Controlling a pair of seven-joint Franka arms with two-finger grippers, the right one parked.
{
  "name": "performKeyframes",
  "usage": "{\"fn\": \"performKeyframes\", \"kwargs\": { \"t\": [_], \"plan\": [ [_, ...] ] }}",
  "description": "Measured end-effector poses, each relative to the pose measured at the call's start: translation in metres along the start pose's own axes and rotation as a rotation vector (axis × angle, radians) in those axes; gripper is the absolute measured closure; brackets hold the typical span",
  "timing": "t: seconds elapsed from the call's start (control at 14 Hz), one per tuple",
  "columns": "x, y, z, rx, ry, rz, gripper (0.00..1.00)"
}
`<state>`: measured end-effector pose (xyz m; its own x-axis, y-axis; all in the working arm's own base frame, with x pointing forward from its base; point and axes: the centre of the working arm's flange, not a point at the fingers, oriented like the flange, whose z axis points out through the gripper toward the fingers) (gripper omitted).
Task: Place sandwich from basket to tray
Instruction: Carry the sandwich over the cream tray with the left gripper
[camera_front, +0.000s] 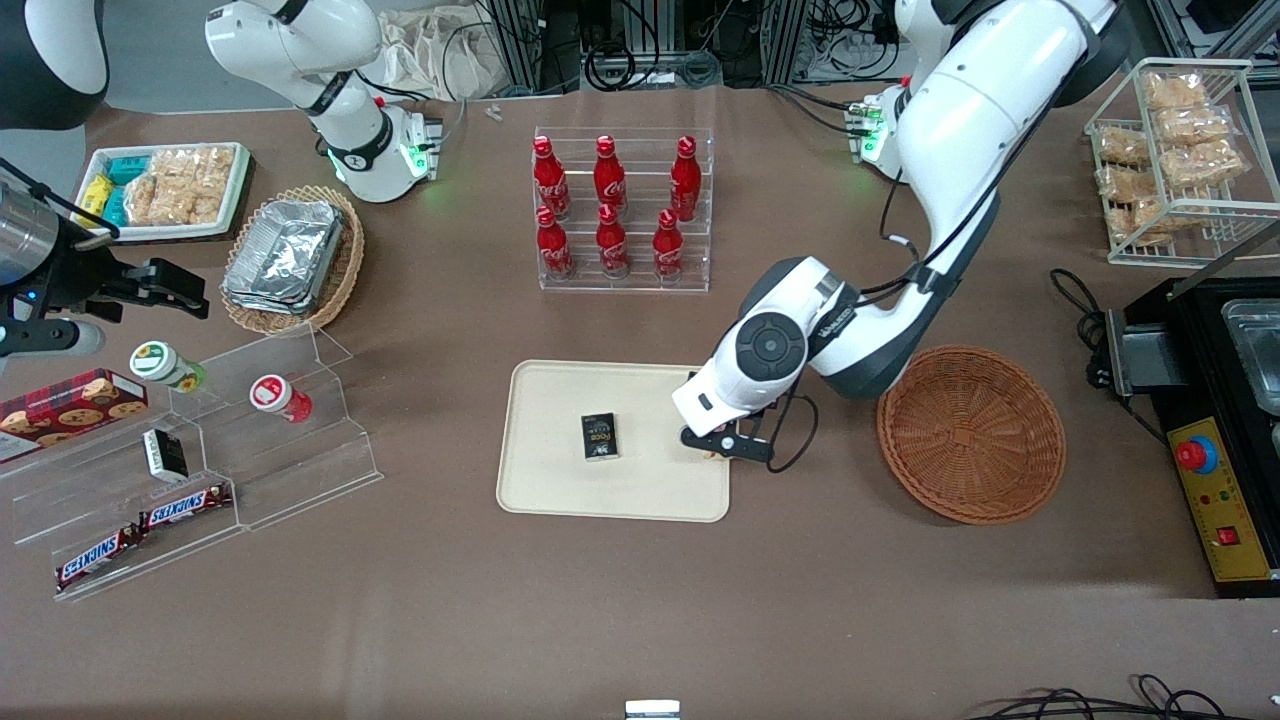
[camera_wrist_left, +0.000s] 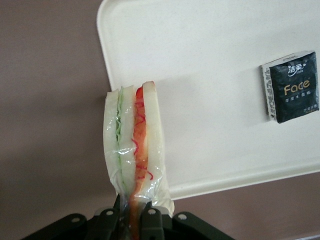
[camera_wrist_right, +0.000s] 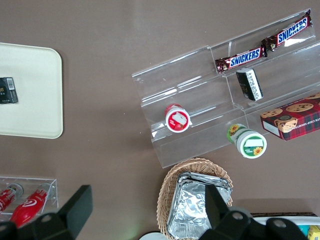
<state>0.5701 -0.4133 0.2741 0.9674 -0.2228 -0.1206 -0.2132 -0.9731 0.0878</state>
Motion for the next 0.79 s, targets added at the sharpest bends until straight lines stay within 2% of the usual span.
{"fn": "performKeyframes", "kwargs": {
  "t": [0.29,0.5,0.57,0.79],
  "plan": [
    [0.007,0.018,0.013,0.004,0.011,-0.004,0.86],
    [0.009,0.014,0.023,0.011,0.003,-0.017,0.85],
    [0.01,0.012,0.025,0.012,0.002,-0.034,0.81],
    [0.012,0.011,0.024,0.011,0.006,-0.093,0.53]
  ]
}}
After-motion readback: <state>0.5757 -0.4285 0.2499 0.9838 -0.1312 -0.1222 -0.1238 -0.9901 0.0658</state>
